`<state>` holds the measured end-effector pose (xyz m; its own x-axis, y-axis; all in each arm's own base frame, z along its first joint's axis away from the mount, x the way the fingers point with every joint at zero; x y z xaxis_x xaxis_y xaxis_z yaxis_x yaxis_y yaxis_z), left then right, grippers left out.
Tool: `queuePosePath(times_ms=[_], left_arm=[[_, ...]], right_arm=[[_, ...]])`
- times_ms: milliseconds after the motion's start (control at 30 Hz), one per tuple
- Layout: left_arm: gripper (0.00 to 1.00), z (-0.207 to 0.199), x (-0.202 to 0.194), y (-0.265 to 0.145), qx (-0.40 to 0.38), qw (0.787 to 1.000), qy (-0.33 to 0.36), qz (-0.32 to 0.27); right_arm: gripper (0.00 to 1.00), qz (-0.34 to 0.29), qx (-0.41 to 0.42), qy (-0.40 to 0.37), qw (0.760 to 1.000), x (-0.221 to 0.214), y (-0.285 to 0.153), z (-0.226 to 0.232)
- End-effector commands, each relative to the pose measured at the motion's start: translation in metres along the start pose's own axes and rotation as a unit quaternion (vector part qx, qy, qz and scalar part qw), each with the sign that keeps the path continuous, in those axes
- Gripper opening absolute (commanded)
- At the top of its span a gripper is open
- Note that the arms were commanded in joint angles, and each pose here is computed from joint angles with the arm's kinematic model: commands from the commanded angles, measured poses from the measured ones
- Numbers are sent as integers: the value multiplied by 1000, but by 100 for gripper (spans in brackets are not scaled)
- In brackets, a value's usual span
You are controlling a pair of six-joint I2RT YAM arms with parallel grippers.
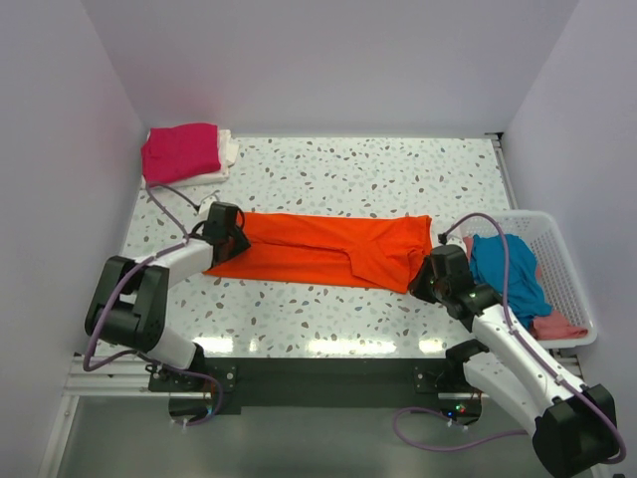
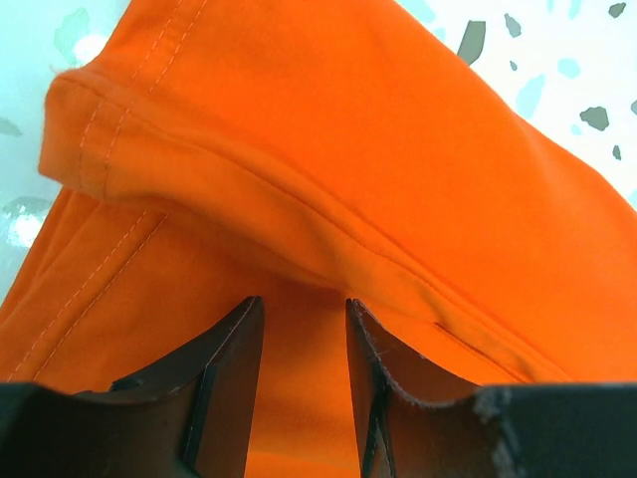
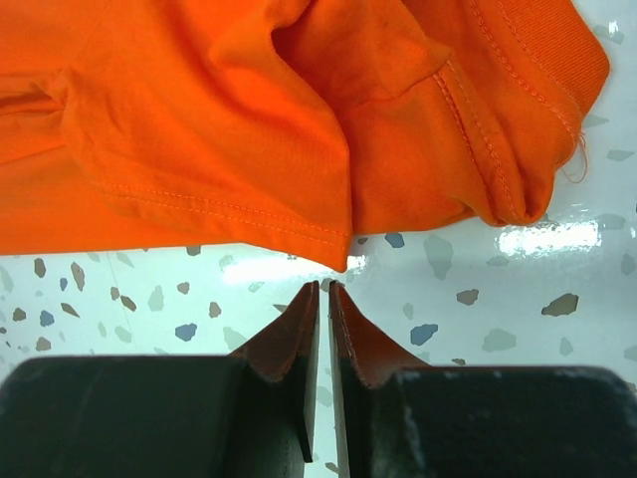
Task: Fold and stack the t-shirts
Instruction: Fold the tshirt
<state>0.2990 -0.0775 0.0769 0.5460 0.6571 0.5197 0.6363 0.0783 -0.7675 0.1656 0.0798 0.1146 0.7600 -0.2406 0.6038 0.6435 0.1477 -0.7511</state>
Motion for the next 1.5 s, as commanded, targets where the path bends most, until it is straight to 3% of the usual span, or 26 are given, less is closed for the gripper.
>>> queuePosePath(times_ms=[0,533,767,900,1200,1467], left_arm=[[43,-2,8,-7,-18,999,-20,-18],[45,-18,36,-37,-56,996,-1,-62],[47,-48,69,-21,-29,995,-23,-97],[47,-55,74,1,-4,995,-25,-94],[45,-45,56,39,28,998,-25,-56],[45,-29,41,33,24,998,-32,-44]], right_arm=[[13,-23,-2,5,1000,16,-6,4],[28,-33,-3,10,999,17,-9,3],[52,-54,-8,4,999,26,-23,3],[58,-64,-18,0,998,28,-32,-1],[59,-67,-1,-1,998,32,-33,5],[60,-57,13,3,998,32,-22,11]])
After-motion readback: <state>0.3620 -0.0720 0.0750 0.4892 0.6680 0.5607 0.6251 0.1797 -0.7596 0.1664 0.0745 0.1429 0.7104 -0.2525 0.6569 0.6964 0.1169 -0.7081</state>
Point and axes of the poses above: each gripper's point midway between its finger pads, its own y axis out along the fingers, its own z axis along the line the jaws close on, x = y × z, the point moved 7 cm from there along -y, back along the fingers, and after that the axes turned 9 degrees about -y, right-handed, at the moved point
